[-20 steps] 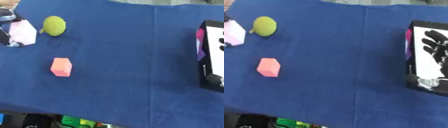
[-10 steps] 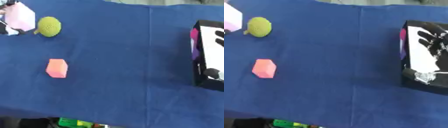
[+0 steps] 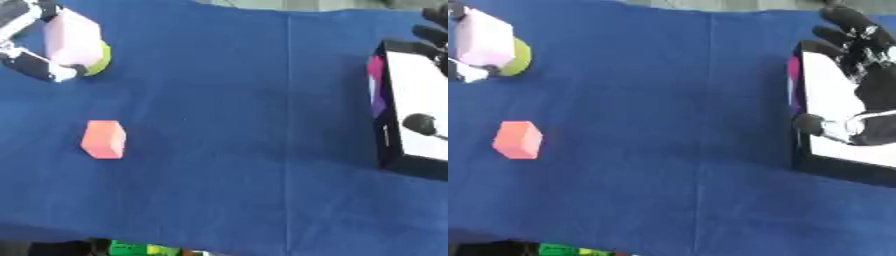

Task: Pick up the objects with one hand, pass them to the other hand, and then place them into the box on the other side of the table.

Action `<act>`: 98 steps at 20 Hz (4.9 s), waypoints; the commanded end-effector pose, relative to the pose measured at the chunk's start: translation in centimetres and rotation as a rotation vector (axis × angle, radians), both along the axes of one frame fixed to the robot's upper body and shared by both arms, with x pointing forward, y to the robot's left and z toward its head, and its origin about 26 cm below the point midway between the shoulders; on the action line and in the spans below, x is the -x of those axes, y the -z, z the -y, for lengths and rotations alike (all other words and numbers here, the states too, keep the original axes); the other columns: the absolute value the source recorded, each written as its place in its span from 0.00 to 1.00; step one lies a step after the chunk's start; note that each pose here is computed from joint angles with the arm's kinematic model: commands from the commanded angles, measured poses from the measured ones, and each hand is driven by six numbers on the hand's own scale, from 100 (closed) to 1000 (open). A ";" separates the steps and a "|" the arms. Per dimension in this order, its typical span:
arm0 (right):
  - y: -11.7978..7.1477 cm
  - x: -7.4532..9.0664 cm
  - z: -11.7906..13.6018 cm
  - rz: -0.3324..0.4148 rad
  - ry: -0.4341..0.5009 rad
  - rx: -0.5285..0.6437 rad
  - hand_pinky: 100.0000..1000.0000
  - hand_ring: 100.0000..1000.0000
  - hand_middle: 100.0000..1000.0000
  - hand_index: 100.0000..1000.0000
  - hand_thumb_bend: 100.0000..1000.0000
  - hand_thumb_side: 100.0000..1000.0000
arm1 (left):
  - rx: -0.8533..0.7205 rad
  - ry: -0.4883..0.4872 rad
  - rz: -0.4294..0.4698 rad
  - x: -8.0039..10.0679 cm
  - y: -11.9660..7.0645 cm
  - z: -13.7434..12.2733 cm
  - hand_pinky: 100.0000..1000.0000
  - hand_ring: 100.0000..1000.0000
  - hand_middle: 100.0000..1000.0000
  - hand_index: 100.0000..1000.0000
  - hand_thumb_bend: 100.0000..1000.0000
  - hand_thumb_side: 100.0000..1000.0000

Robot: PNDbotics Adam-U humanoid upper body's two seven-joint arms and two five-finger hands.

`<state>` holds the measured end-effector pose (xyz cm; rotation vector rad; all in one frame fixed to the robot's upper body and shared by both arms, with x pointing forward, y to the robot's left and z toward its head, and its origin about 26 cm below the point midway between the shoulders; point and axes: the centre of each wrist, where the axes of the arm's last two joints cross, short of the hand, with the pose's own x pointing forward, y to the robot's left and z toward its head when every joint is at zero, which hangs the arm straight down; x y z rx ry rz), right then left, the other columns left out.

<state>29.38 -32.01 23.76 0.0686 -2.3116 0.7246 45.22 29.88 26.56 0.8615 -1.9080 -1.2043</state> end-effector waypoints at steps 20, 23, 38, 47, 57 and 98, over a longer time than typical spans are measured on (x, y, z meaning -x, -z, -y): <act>-6.9 -1.0 -7.0 -0.068 -0.160 0.300 1.00 1.00 1.00 1.00 0.64 0.08 | 0.105 -0.069 0.487 2.3 4.0 9.8 0.74 0.55 0.54 0.64 0.00 0.00; -7.3 -1.0 -8.0 -0.081 -0.170 0.315 1.00 1.00 1.00 1.00 0.64 0.09 | 0.057 -0.072 0.537 2.5 4.2 10.6 0.73 0.55 0.55 0.64 0.00 0.00; -7.8 -1.4 -11.6 -0.212 -0.112 0.344 1.00 1.00 1.00 1.00 0.63 0.16 | -0.052 -0.124 0.731 3.5 4.0 14.8 0.70 0.54 0.53 0.64 0.11 0.00; -7.9 -2.8 -12.5 -0.292 -0.105 0.344 1.00 1.00 1.00 1.00 0.62 0.19 | -0.074 -0.110 0.865 4.3 3.5 17.1 0.69 0.53 0.51 0.66 0.15 0.00; -7.8 -4.6 -13.0 -0.310 -0.038 0.321 1.00 1.00 1.00 1.00 0.63 0.23 | -0.099 -0.077 0.978 4.8 3.6 19.4 0.67 0.51 0.50 0.66 0.19 0.00; -5.5 -7.7 -14.7 -0.380 0.047 0.289 1.00 1.00 1.00 1.00 0.63 0.30 | -0.110 -0.081 1.048 5.6 4.1 24.3 0.65 0.46 0.43 0.65 0.21 0.00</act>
